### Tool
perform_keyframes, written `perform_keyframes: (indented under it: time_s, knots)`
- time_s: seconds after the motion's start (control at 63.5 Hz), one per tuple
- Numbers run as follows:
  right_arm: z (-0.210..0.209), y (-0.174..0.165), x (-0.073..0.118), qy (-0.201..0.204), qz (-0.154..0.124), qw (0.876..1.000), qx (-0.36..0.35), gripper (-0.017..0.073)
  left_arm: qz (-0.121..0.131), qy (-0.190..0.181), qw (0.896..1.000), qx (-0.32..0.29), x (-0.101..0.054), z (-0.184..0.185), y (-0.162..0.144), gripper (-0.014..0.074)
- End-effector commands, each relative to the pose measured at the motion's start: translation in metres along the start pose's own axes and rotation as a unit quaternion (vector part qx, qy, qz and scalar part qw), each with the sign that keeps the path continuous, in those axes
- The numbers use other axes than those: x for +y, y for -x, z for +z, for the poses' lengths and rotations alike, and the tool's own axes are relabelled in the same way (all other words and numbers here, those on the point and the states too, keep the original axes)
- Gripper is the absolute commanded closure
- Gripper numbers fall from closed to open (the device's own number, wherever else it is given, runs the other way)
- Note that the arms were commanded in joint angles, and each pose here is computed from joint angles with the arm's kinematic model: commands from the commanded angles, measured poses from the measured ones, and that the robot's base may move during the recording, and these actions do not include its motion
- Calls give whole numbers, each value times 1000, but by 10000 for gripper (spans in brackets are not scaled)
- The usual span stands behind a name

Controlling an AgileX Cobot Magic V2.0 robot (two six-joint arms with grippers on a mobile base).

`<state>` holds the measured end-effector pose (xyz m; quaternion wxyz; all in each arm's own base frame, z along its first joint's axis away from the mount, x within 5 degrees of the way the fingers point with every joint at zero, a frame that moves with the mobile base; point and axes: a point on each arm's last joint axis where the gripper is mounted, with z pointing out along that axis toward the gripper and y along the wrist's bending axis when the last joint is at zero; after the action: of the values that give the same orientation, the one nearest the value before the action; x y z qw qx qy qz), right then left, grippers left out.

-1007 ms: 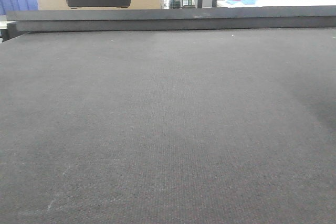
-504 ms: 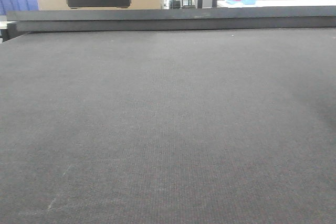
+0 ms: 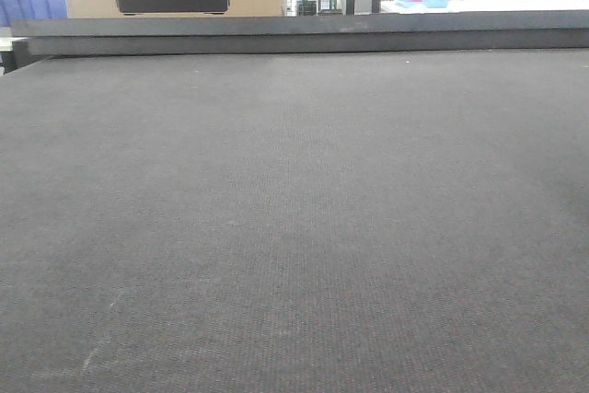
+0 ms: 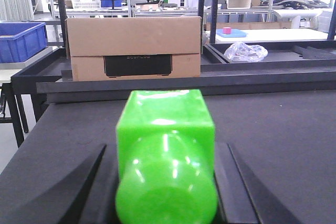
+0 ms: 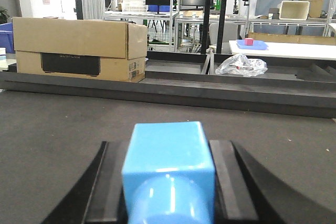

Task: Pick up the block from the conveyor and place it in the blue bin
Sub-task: 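Lift both held bricks up off the conveyor, then turn the base away from the conveyor while holding both bricks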

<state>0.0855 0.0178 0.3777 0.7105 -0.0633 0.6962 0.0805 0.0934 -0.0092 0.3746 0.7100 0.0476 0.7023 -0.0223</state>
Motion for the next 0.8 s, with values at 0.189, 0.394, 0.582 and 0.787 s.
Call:
perform_keyframes:
  time_s: [0.189,0.394,0.582,0.787]
  knots:
    - [-1,1,0,0,-5,1000,-6,727,-3,-2,1000,-12,0,-1,2,704]
    - [-1,1,0,0,-5,1000,-6,727,-3,-2,1000,-12,0,-1,2,704]
    - [-1,1,0,0,-5,1000,-6,727,-3,-2,1000,-13,0,-1,2,704]
    - [-1,1,0,0,-5,1000,-6,727,-3,-2,1000,-13,0,-1,2,704]
